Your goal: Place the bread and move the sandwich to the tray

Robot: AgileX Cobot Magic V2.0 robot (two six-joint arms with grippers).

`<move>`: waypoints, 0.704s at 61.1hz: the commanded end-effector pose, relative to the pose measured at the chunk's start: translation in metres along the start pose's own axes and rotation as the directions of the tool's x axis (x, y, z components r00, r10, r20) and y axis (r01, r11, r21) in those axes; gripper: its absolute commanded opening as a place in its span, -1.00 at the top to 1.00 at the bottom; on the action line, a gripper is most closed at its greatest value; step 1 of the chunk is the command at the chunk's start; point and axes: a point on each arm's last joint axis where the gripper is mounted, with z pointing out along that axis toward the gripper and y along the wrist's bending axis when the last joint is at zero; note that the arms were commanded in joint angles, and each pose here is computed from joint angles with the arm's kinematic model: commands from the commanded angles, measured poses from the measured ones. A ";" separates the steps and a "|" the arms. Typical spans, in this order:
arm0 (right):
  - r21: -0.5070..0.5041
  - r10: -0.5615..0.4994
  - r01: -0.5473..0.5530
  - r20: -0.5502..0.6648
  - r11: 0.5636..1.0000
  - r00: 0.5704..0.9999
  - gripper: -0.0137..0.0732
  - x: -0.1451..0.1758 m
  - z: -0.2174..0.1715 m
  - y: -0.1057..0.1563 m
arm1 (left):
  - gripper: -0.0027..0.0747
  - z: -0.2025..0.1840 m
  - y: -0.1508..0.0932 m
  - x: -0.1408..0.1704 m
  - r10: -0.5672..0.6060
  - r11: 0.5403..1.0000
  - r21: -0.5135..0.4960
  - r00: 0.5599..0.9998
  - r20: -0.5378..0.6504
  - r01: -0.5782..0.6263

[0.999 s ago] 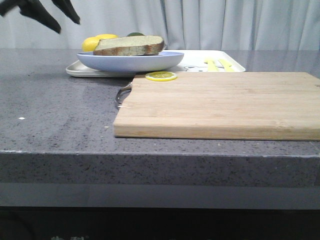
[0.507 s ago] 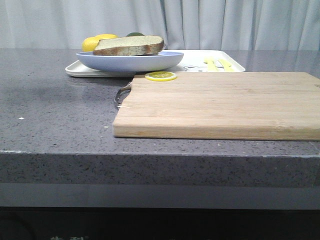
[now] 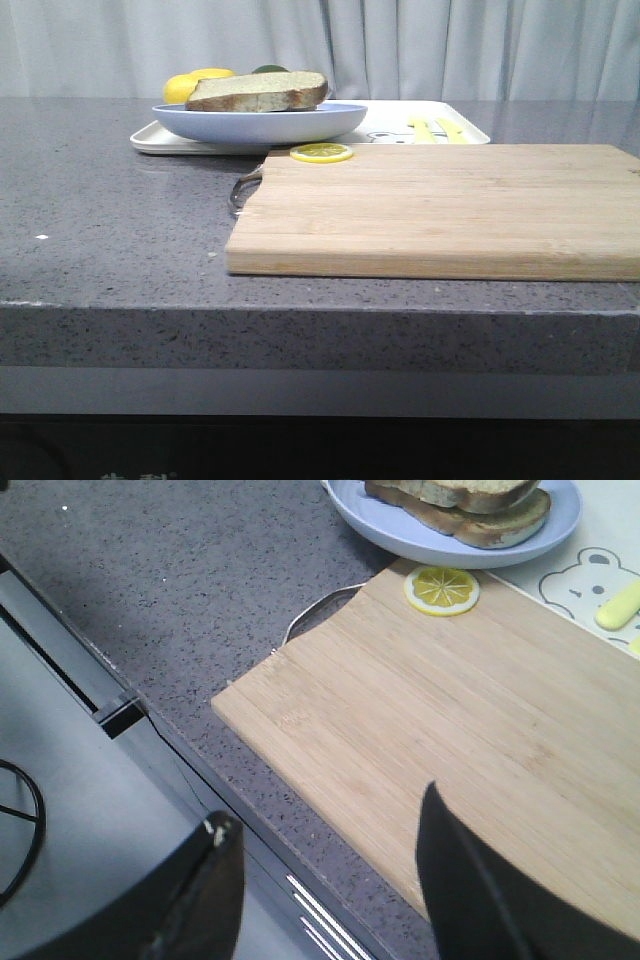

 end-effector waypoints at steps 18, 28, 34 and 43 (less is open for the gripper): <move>0.019 0.015 -0.018 0.115 1.000 0.993 -0.27 -0.014 -0.008 -0.001 | 0.11 -0.060 -0.005 0.034 0.096 0.993 -0.083 0.968 0.233 -0.079; 0.019 0.015 -0.017 0.115 1.000 0.993 -0.27 -0.014 -0.008 -0.001 | 0.11 -0.063 -0.005 0.035 0.101 0.993 -0.090 0.965 0.241 -0.082; 0.038 -0.007 0.003 0.108 0.999 0.994 -0.27 -0.014 -0.008 -0.003 | 0.11 -0.063 -0.004 0.035 0.091 0.993 -0.100 0.967 0.240 -0.068; 0.048 -0.018 0.013 0.104 0.999 0.994 -0.27 -0.013 -0.008 -0.003 | 0.11 -0.064 0.001 0.035 0.063 0.989 -0.144 0.969 0.239 -0.028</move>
